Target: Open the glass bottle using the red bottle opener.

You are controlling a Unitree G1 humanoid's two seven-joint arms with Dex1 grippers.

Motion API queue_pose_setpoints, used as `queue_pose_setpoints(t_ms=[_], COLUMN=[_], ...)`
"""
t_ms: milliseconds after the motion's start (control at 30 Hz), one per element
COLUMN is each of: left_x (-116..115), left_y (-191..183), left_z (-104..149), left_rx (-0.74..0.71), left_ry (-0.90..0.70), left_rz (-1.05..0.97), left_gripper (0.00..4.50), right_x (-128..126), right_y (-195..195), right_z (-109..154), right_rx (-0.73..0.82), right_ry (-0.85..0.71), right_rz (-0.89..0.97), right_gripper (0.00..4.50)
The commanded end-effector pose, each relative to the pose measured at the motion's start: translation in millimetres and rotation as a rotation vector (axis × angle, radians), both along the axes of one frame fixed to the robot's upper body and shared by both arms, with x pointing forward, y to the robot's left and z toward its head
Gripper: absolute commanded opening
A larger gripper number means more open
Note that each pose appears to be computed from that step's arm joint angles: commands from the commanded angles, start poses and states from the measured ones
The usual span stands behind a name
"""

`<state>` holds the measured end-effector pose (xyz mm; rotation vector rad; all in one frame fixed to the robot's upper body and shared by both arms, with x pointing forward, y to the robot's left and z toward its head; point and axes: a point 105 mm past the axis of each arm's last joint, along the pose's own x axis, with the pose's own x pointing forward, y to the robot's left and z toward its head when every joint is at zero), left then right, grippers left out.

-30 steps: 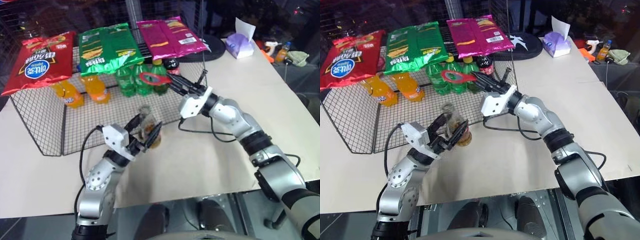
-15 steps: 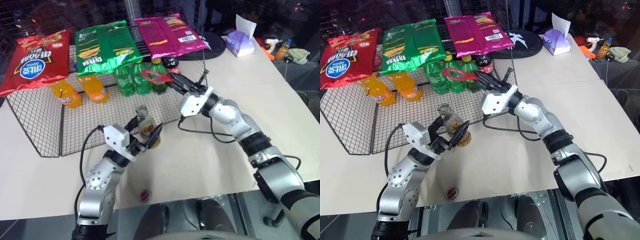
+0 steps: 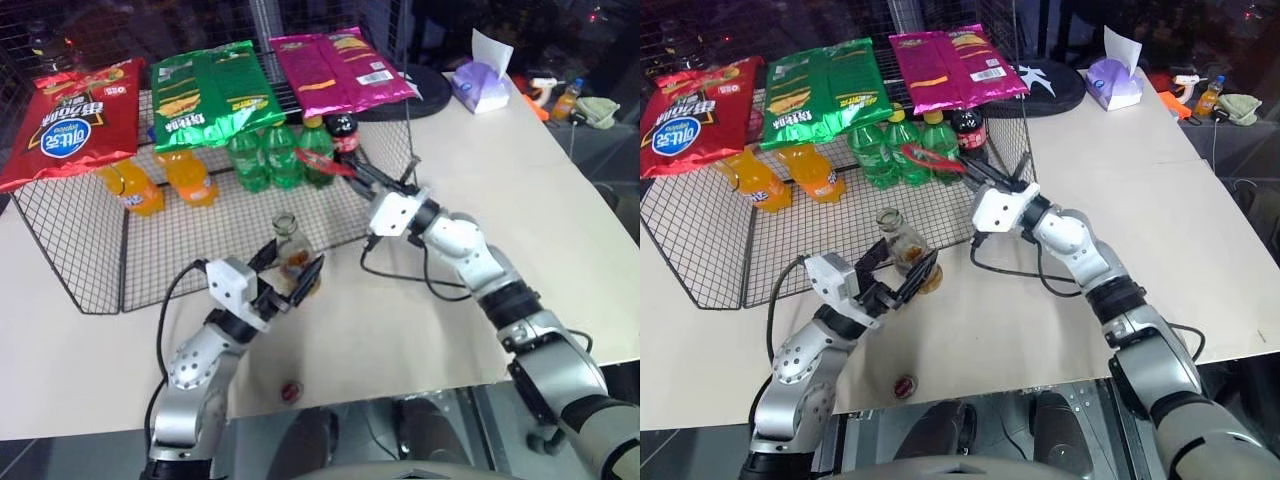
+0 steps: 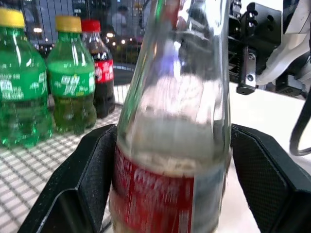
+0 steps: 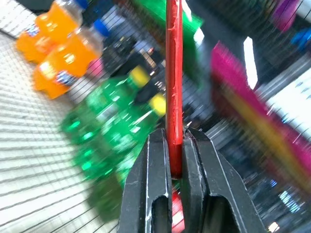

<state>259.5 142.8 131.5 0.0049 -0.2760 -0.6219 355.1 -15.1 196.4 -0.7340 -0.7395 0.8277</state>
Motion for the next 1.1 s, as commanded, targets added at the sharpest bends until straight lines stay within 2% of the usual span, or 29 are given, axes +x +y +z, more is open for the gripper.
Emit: queue_pose_setpoints(t_ms=[33, 233, 467, 633, 700, 833, 900, 933, 1000, 1033, 1100], left_x=[-10, -14, -19, -34, -36, -41, -45, -47, -53, -55, -60], left_y=[4, 7, 22, 33, 43, 59, 65, 68, 73, 77, 85], left_z=[12, 8, 4, -1, -5, -13, -20, -24, -32, -36, -45], left_rx=[0.015, 0.030, 0.056, 0.056, 0.062, 0.085, 0.097, 0.105, 0.133, 0.140, 0.165], left_ry=[-0.047, -0.026, -0.002, 0.055, 0.088, 0.141, 0.180, 0.203, 0.244, 0.269, 0.313], left_rz=[-0.013, -0.011, 0.036, 0.038, 0.084, 0.142, 0.159, 0.163, 0.173, 0.184, 0.210], left_gripper=[3.65, 3.65, 3.65, 3.65, 3.65, 3.74, 3.74, 3.74, 3.74, 3.74, 3.74], right_x=[-8, -25, -57, -81, -91, -90, -88, -86, -83, -81, -82], right_y=[-7, -13, -24, -37, -41, -51, -60, -65, -80, -87, -103], right_z=[3, -35, -76, -91, -93, -93, -94, -95, -99, -98, -99], right_rx=[0.058, 0.066, 0.070, 0.092, 0.067, 0.101, 0.126, 0.137, 0.114, 0.125, 0.120], right_ry=[0.110, 0.468, 0.964, 1.311, 1.372, 1.378, 1.356, 1.350, 1.277, 1.241, 1.167], right_rz=[0.044, 0.117, 0.188, 0.211, 0.231, 0.192, 0.161, 0.143, 0.084, 0.073, 0.054], right_gripper=[0.02, 0.02, 0.02, 0.02, 0.02, 1.70, 2.86, 3.20, 4.26, 4.43, 4.43])
